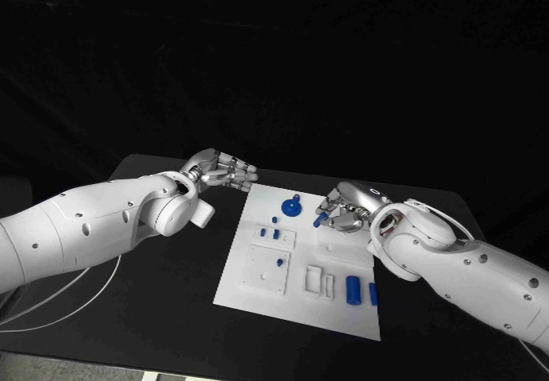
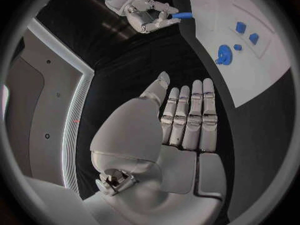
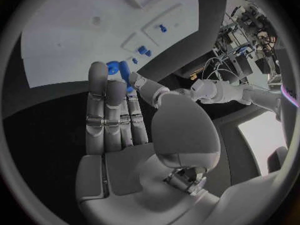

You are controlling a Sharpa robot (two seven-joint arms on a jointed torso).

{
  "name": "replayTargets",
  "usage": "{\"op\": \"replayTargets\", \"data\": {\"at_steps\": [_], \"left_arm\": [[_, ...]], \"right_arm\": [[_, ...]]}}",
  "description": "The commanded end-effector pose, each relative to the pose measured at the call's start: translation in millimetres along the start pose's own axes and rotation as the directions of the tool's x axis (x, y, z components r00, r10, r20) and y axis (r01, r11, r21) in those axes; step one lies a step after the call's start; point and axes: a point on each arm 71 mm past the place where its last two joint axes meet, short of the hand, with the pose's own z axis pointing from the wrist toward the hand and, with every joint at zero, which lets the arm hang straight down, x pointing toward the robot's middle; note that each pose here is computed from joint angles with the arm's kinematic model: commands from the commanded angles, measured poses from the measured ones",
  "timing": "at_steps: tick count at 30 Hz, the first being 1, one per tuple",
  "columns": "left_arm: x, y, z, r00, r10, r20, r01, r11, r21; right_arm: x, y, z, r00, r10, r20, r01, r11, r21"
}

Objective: Assemble the parts on the task board

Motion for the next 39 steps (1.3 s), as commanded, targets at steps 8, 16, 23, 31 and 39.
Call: {"op": "replayTargets", "data": {"at_steps": [8, 16, 23, 31, 39], "left_arm": [[5.8, -3.6, 3.3, 1.000, -0.006, -0.011, 0.006, 1.000, 0.023], [8.8, -3.9, 4.9, 1.000, -0.008, -0.019, 0.009, 1.000, 0.023], [12.2, -5.2, 6.3, 1.000, -0.009, -0.023, 0.010, 1.000, 0.028], [14.5, -6.0, 7.1, 1.000, -0.009, -0.025, 0.010, 0.999, 0.032], [15.1, -6.1, 7.1, 1.000, -0.010, -0.027, 0.011, 0.999, 0.032]], "right_arm": [[33.5, 51, 5.7, 0.998, -0.050, -0.048, 0.042, 0.987, -0.157], [64.4, 84, 5.6, 0.991, -0.104, -0.085, 0.080, 0.965, -0.248], [86.2, 100, 2.9, 0.985, -0.148, -0.089, 0.115, 0.947, -0.301], [105.7, 109, 1.3, 0.979, -0.179, -0.096, 0.139, 0.935, -0.326], [117.8, 108, -0.9, 0.974, -0.194, -0.115, 0.147, 0.934, -0.326]]}}
